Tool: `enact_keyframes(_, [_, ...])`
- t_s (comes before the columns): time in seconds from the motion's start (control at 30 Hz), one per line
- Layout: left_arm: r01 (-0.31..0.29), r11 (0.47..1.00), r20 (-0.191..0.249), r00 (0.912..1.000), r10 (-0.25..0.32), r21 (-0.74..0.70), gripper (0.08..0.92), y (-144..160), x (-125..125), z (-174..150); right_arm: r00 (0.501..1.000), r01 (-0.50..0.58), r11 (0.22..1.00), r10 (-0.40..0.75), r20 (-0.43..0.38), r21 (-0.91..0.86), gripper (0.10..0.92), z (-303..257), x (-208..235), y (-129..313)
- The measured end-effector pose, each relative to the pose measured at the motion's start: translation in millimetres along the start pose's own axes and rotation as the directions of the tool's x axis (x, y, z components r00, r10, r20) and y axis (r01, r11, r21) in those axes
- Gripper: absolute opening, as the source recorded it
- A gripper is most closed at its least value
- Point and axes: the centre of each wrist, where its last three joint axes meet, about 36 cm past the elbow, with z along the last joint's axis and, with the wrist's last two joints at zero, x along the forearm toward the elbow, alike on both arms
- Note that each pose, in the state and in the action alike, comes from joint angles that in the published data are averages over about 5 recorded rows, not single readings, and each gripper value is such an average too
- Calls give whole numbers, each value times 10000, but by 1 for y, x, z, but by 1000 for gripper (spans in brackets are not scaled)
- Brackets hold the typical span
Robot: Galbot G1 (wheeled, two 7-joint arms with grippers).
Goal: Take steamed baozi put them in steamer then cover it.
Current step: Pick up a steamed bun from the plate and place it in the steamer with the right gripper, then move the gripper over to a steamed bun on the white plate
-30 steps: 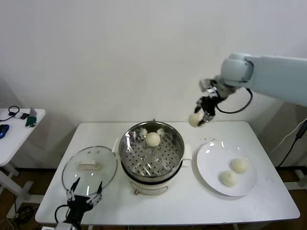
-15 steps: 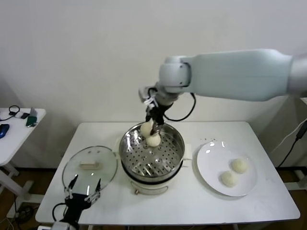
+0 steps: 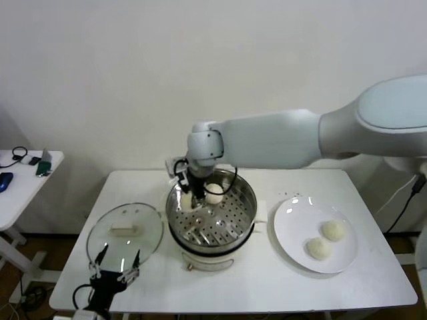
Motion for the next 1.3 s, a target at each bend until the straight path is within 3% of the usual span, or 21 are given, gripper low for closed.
enact_keyframes(0.2, [13, 10000, -15, 10000, -13, 11, 823, -1, 0, 0, 9999, -142, 9999, 143, -20, 9, 589, -3, -17, 3])
enact_keyframes(0.47, [1, 10000, -34, 10000, -1, -15, 823, -2, 3, -2, 9996, -141, 9999, 141, 241, -8, 790, -3, -16, 7])
enact_keyframes(0.63, [-49, 10000, -37, 10000, 49, -26, 823, -5, 4, -4, 9995, -72, 10000, 73, 312, -17, 821, 15, 3, 10])
enact_keyframes(0.87, [-160, 9999, -62, 9999, 159, -67, 823, -10, 7, -6, 9999, 153, 9994, -153, 6, -302, 823, 90, 64, 23])
enact_keyframes(1.03, [-244, 9996, -90, 9997, 243, -124, 823, -13, 8, -6, 9978, 276, 9962, -324, -577, -825, 823, 166, 107, 55])
enact_keyframes(1.3, [-280, 9996, -61, 9996, 280, -71, 823, -17, 6, -9, 9909, 605, 9744, -848, -1043, -2166, 823, 271, 102, 146])
